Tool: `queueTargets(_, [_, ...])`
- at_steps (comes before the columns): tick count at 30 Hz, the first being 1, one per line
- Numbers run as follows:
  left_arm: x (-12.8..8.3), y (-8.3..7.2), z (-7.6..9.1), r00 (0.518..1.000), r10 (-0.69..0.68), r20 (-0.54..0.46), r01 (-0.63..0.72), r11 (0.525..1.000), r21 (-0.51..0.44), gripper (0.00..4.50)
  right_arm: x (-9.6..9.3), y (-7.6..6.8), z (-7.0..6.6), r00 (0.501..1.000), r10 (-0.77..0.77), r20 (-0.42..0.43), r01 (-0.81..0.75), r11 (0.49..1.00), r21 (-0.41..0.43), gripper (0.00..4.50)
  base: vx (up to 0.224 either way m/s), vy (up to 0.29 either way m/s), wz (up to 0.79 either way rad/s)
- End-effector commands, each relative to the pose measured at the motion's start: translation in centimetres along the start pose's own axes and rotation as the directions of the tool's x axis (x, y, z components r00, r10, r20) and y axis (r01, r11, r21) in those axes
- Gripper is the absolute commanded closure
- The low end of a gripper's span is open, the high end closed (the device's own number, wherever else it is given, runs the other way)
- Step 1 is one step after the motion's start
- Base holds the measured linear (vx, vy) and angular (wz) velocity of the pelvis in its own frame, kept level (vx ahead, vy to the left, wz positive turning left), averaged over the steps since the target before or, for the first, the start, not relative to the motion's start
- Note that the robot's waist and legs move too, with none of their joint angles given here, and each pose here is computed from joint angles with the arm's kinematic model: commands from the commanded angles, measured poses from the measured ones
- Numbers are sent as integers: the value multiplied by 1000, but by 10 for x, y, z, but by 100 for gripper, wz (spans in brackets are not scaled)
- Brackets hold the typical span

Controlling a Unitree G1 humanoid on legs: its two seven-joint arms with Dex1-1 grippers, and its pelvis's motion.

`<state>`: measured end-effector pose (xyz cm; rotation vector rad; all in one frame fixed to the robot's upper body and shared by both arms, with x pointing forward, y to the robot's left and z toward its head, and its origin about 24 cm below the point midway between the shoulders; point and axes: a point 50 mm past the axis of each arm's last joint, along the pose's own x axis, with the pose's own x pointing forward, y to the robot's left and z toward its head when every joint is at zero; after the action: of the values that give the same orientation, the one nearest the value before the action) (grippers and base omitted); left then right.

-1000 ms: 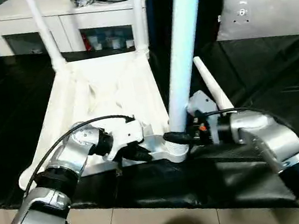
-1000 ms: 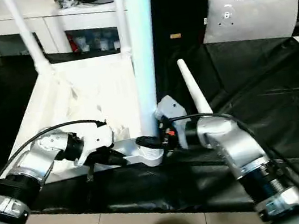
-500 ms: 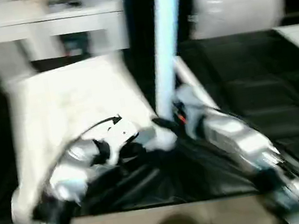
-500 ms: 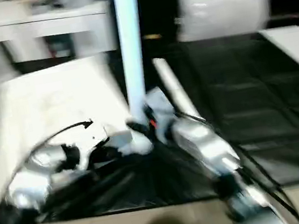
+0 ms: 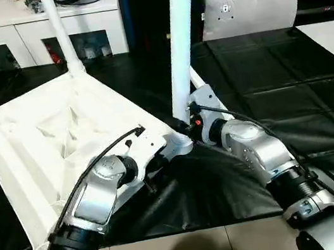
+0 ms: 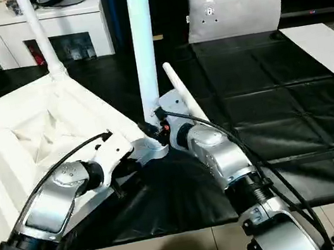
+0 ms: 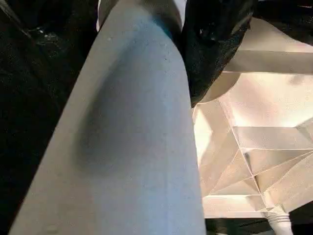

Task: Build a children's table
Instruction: Rotate leg to tighten

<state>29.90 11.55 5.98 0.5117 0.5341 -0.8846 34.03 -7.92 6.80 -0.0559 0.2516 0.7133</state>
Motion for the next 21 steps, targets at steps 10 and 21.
queueTargets(10, [-8, 18, -4, 999, 0, 44, 1, 1000, -22, 450, -14, -17, -50, 984, -59, -168, 66, 997, 38, 144, 0, 0, 0])
queueTargets(21, [-9, 31, -14, 997, -58, 44, 54, 996, 75, 450, -42, -16, -42, 997, 54, -58, -54, 999, -1, 59, 0, 0, 0])
